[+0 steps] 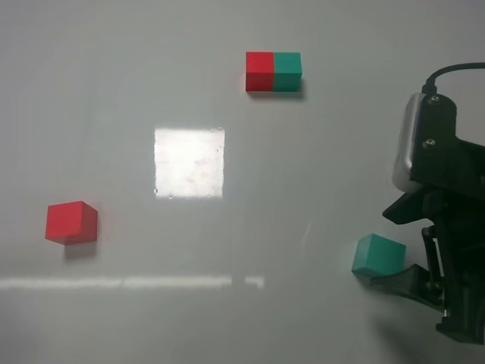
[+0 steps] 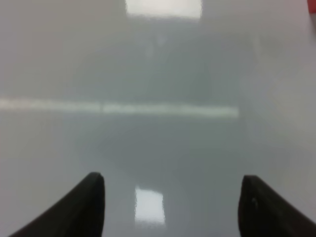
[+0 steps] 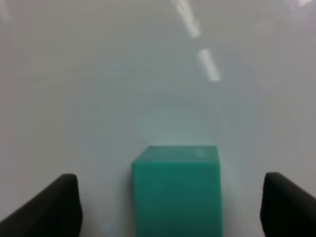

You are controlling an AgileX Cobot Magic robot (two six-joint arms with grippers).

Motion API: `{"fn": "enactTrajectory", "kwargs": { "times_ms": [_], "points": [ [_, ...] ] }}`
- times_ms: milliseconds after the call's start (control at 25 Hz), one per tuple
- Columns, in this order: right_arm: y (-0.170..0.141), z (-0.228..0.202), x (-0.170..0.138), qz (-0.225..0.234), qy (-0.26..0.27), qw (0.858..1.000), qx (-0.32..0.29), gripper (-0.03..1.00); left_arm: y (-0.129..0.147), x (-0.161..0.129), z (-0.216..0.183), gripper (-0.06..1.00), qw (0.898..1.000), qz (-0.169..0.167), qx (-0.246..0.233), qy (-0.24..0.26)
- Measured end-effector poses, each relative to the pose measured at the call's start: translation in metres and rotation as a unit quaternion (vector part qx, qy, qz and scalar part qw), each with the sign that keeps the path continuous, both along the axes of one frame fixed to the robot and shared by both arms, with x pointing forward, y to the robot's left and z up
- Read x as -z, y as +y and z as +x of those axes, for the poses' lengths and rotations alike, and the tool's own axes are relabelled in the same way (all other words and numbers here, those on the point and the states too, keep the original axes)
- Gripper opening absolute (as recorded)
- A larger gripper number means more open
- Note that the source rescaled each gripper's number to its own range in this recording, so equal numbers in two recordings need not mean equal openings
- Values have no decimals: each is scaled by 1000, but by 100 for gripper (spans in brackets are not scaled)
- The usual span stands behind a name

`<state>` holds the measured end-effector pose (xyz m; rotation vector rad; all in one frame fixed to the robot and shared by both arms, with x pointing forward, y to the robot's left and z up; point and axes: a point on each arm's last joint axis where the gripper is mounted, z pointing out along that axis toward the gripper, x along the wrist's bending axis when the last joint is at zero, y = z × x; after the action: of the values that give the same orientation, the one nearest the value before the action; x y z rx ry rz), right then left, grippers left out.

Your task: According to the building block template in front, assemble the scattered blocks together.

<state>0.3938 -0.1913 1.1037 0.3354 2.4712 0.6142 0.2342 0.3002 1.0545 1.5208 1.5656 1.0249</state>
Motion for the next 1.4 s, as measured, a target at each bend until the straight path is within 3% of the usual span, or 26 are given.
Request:
{"fn": "enactTrajectory", "kwargs": {
  "times_ms": [400,720,800,1080,1200,1400],
  "points": [
    [-3,6,15,-37,-23,999,16,97,0,0,0,52,1000,0,0,0],
    [-4,9,32,-27,-47,998,31,97,0,0,0,52,1000,0,0,0],
    [-4,9,34,-24,-51,998,32,93,0,0,0,52,1000,0,0,0],
    [-3,9,43,-19,-54,998,27,49,0,0,0,52,1000,0,0,0],
    [-2,10,46,-19,-47,998,28,2,0,0,0,52,1000,0,0,0],
    [-1,11,45,-16,-41,999,30,0,0,0,0,52,1000,1,0,0]
  ]
}}
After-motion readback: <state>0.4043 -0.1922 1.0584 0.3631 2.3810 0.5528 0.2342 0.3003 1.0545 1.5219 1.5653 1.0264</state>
